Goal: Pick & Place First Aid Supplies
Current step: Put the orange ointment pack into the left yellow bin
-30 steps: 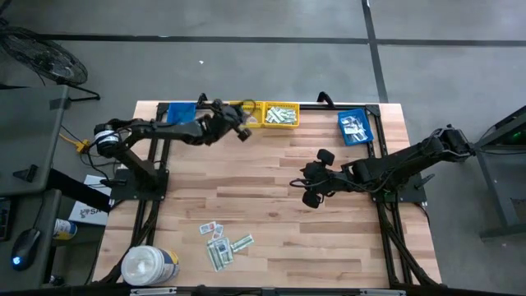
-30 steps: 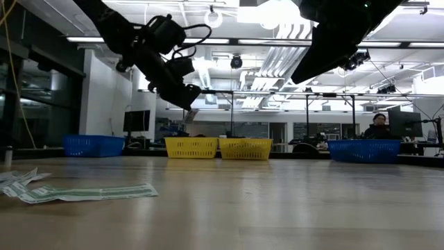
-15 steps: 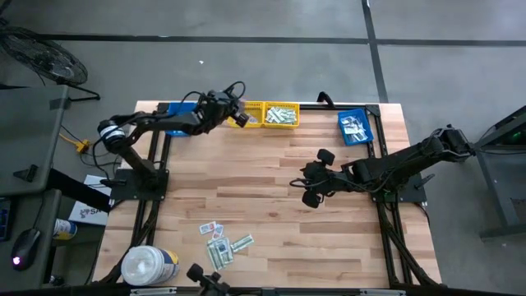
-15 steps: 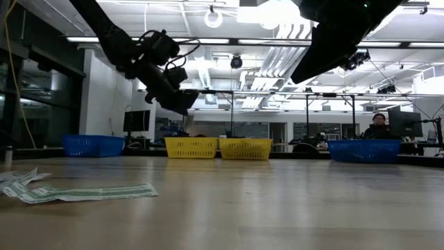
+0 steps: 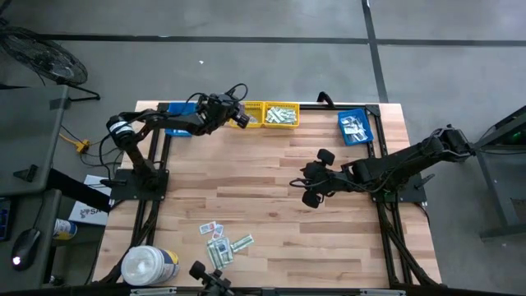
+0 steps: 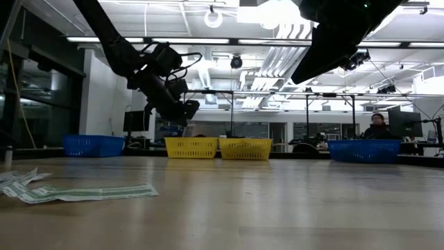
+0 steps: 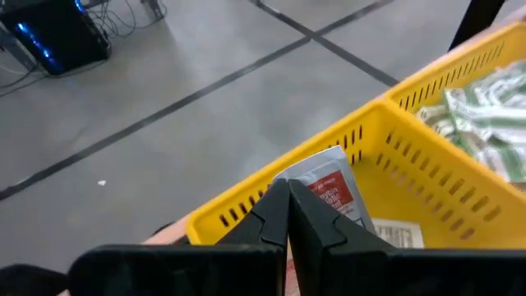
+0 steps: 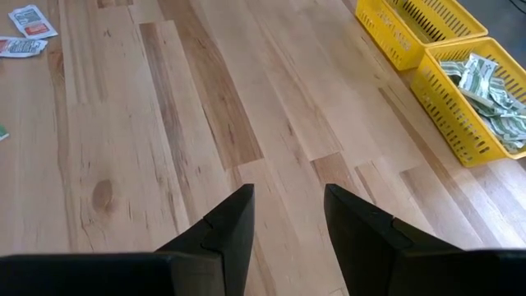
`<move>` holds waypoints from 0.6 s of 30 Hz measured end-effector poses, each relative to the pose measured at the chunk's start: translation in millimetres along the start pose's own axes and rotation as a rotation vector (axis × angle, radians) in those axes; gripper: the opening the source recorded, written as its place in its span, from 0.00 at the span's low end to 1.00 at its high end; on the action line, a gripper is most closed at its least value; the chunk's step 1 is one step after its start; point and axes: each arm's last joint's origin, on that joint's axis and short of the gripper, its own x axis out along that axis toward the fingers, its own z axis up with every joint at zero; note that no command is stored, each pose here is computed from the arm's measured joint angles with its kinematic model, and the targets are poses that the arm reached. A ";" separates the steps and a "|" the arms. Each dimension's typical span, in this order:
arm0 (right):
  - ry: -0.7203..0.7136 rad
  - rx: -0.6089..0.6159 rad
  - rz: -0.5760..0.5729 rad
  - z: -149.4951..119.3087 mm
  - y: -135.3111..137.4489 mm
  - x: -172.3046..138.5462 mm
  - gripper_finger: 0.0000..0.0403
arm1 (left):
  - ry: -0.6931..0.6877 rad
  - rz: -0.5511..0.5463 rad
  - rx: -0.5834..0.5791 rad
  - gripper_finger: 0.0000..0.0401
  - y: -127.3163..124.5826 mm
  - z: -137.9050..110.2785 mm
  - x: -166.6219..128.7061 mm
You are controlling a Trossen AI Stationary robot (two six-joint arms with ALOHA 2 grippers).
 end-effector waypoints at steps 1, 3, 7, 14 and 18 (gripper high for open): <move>0.000 0.000 0.000 0.0 0.0 0.1 0.35 | -0.004 -0.002 -0.005 0.00 -0.2 0.6 -0.1; 0.001 0.000 0.001 -0.1 0.1 0.1 0.35 | 0.002 -0.020 -0.014 0.00 -0.6 0.2 -0.1; 0.001 0.000 0.002 -0.1 0.2 0.0 0.35 | 0.010 -0.026 -0.015 0.00 -0.7 -0.7 -0.1; 0.003 0.000 0.008 -0.2 0.3 0.0 0.35 | 0.018 -0.025 -0.014 0.08 -0.7 -1.6 -0.1; 0.006 0.000 0.015 -0.2 0.5 0.0 0.35 | 0.019 -0.025 -0.014 0.18 -0.7 -1.6 -0.1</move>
